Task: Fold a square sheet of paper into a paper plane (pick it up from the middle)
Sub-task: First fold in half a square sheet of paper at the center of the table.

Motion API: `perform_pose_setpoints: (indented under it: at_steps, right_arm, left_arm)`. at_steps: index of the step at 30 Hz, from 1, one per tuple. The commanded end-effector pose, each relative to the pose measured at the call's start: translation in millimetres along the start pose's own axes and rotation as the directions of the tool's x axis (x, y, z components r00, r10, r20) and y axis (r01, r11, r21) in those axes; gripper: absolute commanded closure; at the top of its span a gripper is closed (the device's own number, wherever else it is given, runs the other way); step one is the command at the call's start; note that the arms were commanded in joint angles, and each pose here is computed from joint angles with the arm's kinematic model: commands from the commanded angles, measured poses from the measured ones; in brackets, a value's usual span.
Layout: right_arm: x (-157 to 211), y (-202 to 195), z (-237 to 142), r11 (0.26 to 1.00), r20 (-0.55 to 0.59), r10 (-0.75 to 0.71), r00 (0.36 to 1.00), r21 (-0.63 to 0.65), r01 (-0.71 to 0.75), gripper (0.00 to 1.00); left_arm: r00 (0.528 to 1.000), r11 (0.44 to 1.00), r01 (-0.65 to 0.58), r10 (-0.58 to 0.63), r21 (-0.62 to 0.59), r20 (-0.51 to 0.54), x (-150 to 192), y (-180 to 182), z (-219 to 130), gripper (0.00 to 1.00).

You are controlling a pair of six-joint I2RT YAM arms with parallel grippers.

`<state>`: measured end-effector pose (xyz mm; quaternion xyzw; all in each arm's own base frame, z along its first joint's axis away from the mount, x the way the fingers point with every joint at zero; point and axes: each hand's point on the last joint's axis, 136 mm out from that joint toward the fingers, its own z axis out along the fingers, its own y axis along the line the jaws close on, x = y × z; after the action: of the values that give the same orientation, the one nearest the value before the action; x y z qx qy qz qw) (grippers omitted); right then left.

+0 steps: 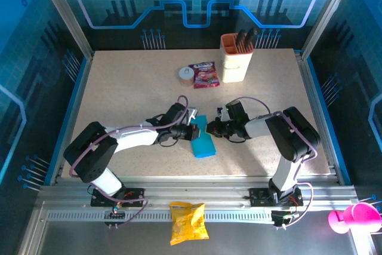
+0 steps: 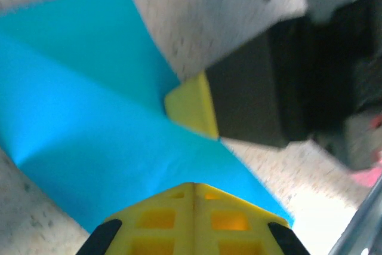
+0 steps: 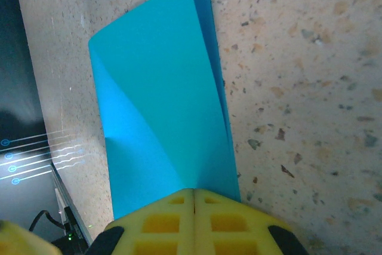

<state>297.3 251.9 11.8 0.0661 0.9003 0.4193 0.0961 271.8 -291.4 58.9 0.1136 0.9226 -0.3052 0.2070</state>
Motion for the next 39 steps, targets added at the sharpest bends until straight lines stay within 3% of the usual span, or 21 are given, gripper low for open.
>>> perform_pose_setpoints:
  at_steps: [1, 8, 30, 34, 39]
  right_arm:
    - [20, -68, 5, 0.973, -0.01, 0.074, 0.997, 0.22, -0.07, 1.0]
    - [19, -69, 6, 0.973, -0.013, 0.079, 0.997, 0.217, -0.075, 1.0]
    - [23, -73, 7, 0.972, -0.019, 0.091, 0.996, 0.217, -0.085, 1.0]
    - [17, -58, 3, 0.98, -0.016, 0.072, 0.997, 0.185, -0.068, 1.0]
    - [0, -12, -23, 0.993, 0.036, -0.031, 0.999, 0.115, 0.026, 1.0]
  left_arm:
    - [1.0, 0.997, 0.019, -0.019, -0.079, 0.0, 14, 18, 3, 1.0]
    - [0.999, 0.996, 0.027, -0.024, -0.081, 0.036, 13, 20, -1, 1.0]
    - [0.994, 0.994, -0.021, 0.009, -0.108, -0.112, 55, 31, 24, 1.0]
    - [0.989, 0.99, -0.039, 0.019, -0.136, -0.145, 62, 39, 28, 1.0]
    - [0.985, 0.987, -0.06, 0.034, -0.151, -0.17, 69, 45, 29, 1.0]
